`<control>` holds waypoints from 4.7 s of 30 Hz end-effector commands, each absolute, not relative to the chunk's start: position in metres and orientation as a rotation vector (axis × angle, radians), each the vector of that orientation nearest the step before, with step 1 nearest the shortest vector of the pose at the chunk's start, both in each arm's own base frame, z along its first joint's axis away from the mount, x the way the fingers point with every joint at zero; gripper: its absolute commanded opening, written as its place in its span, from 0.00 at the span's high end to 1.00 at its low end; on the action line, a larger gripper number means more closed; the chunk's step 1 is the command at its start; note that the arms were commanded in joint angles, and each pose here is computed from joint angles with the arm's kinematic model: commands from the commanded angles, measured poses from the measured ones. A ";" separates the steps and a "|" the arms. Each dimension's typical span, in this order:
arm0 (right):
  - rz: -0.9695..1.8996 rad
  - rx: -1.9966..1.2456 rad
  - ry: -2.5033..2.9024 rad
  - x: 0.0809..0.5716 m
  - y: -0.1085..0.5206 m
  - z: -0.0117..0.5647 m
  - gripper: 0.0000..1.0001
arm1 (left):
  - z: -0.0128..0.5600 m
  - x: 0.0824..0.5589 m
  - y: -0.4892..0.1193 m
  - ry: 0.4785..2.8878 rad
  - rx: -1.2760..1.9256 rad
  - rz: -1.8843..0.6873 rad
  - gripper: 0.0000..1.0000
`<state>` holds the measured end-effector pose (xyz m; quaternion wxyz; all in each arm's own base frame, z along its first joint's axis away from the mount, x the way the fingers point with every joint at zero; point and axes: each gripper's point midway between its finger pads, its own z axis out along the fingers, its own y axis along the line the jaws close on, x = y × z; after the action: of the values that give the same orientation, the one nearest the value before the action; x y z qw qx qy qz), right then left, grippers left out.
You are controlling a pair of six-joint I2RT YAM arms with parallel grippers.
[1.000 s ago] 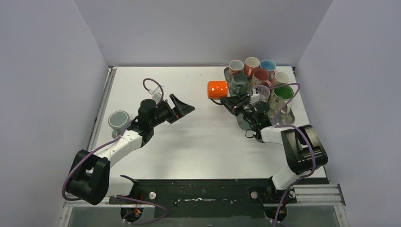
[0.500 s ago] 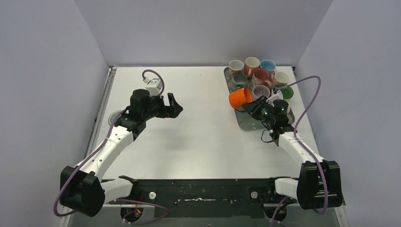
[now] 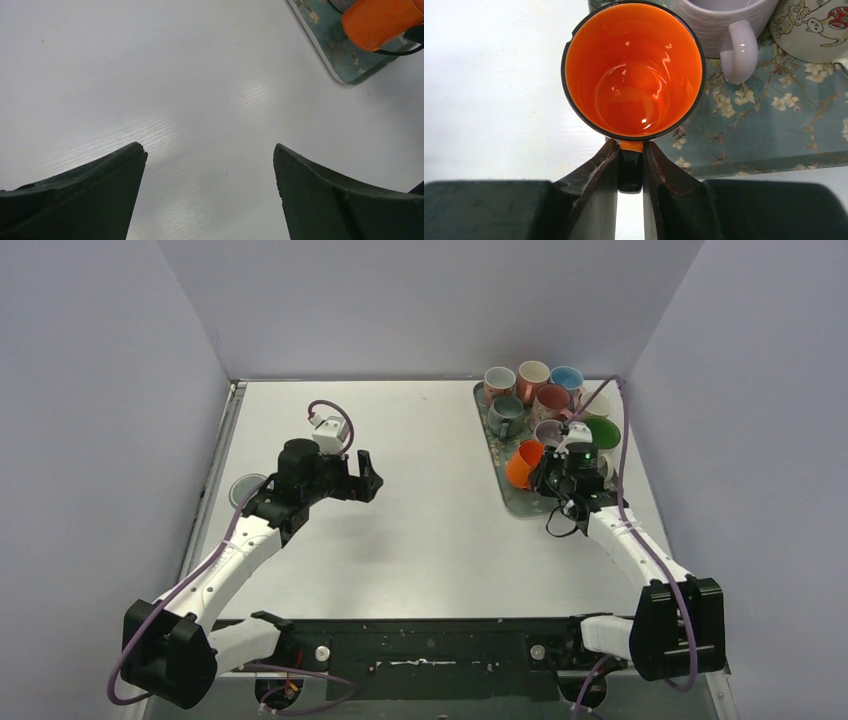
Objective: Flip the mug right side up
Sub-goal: Place the cup on the tray, then turn over the cup at the corner of the board.
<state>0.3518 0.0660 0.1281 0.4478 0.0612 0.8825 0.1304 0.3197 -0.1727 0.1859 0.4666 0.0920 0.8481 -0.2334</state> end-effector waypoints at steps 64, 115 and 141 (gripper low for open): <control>0.045 -0.053 1.955 0.433 0.087 0.138 0.57 | 0.201 0.327 -0.122 2.013 0.131 -0.240 0.03; 0.679 -0.235 1.722 0.323 0.187 0.278 0.00 | 0.121 0.333 0.101 1.970 -0.968 0.144 0.03; 0.664 -0.215 1.710 0.323 0.182 0.283 0.00 | 0.103 0.329 -0.008 2.142 -0.830 -0.104 0.16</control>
<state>0.3234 0.1843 0.2540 0.5692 -0.0946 0.7663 0.2827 0.3261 0.0031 0.0944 0.4128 -0.3080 0.8556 -0.0511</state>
